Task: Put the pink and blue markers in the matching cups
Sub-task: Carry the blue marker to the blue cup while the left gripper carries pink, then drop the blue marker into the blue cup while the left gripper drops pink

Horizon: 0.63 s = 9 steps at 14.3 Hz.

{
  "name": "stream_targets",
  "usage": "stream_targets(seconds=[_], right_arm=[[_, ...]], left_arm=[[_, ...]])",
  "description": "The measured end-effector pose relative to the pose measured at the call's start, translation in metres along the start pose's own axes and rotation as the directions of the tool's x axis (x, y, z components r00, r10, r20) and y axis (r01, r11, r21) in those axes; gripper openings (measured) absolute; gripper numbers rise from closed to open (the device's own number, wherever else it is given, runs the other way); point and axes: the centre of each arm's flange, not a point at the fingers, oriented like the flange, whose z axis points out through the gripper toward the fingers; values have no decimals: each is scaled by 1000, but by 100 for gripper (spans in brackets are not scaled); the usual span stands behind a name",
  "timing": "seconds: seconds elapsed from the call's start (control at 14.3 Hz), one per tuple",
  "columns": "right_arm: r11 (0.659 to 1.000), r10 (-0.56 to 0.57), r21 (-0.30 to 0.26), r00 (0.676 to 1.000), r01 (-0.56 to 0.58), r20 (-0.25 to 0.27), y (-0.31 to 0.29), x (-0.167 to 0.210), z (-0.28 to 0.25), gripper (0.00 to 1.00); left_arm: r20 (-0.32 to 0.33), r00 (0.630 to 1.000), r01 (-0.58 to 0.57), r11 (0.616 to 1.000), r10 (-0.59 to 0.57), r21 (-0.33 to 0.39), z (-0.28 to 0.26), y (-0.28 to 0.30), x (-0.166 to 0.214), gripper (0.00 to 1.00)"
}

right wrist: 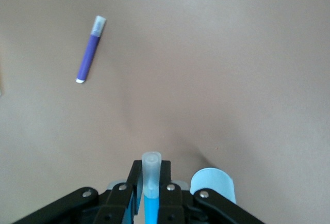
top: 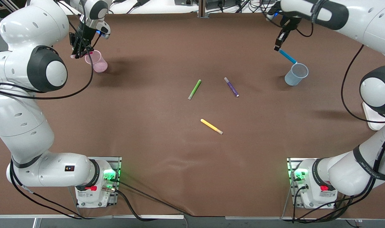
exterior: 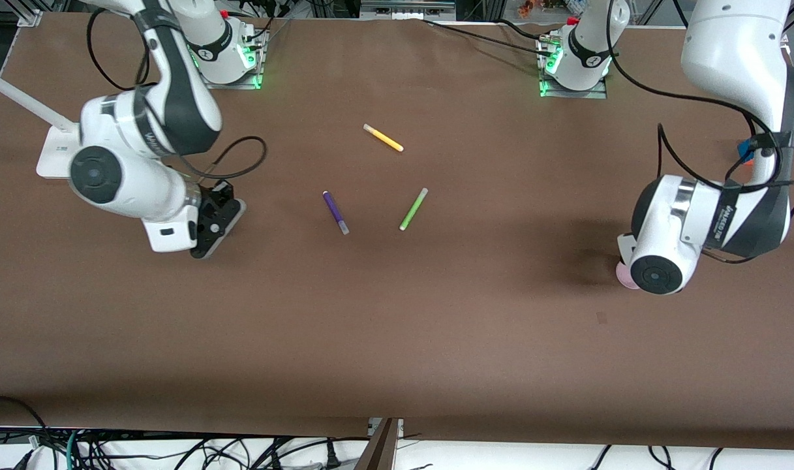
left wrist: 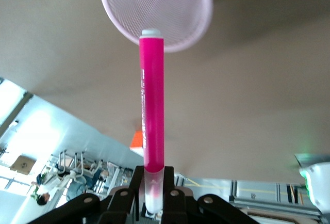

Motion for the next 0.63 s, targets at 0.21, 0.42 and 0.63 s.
stream_targets(seconds=[0.21,0.42,0.63], right_arm=[[989,-105,93,986,117,-127,33,-44,8,16],[965,-191,132,953,225,-235,55,-88,28,16],[933,-280,126,899,338,-336,63,-114,45,16]], left_arm=[[-1,1000,-16,1000,16,-11,19,0,19,18],[-5,1000,-21,1000,21,-9,17,3,20,18],[-9,1000,-22,1000,22,-8,14,4,21,43]])
